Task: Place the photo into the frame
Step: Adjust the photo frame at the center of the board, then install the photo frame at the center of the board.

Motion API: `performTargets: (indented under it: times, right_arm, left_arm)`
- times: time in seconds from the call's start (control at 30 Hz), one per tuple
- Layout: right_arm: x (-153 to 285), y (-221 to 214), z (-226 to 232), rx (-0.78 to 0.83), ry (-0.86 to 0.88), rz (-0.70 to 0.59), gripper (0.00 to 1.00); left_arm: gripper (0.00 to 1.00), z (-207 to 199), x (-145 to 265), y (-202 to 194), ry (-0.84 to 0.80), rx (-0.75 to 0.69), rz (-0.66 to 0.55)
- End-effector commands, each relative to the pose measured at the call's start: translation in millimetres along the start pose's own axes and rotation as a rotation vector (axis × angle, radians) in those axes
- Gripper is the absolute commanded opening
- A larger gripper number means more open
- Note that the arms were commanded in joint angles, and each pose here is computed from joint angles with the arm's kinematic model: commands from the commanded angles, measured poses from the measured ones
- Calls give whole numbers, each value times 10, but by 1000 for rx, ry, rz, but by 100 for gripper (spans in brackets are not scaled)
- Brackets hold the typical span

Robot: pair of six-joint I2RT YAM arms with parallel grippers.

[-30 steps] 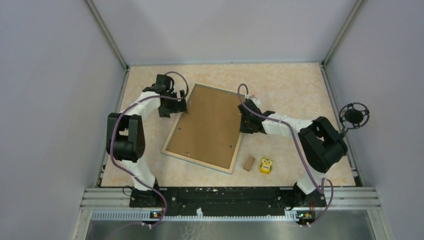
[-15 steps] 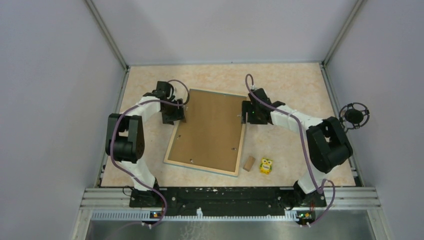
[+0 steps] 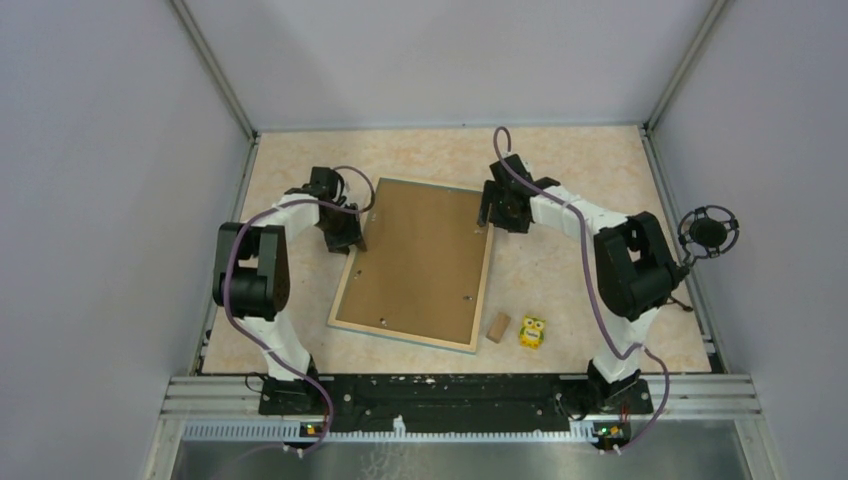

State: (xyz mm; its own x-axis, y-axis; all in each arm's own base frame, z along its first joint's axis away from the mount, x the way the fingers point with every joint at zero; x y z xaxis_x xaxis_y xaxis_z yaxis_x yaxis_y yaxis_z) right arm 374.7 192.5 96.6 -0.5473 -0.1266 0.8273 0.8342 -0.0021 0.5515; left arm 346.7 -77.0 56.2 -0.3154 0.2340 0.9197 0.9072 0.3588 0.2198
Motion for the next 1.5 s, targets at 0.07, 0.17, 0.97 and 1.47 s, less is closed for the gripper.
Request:
performTargets:
  times: [0.07, 0.17, 0.97, 1.47]
  right_arm:
    - [-134, -1, 25, -167, -54, 41, 69]
    - [-159, -32, 60, -192, -51, 49, 69]
    - [-307, -73, 95, -284, -182, 52, 71]
    - [-370, -353, 161, -207, -206, 98, 54]
  left_arm:
    - [46, 0, -75, -10, -13, 21, 24]
    - [44, 2, -63, 0, -15, 24, 19]
    - [29, -93, -53, -28, -90, 22, 44]
    - [28, -71, -53, -21, -79, 25, 40]
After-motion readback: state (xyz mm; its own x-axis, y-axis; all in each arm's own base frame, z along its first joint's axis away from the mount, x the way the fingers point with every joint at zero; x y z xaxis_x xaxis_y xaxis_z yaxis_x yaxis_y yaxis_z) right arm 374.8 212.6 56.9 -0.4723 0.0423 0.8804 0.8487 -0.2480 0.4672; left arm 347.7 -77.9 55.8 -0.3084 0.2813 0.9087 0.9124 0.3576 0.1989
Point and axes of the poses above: each gripper's point midway between its finger pads, its own x axis back along the fingers, its own z axis along the line the jaws close on, y = z × x, the point moved 3 cm from there along x, back along the fingers, and after that the axes turned 10 degrees about x, right-handed, at the moved point
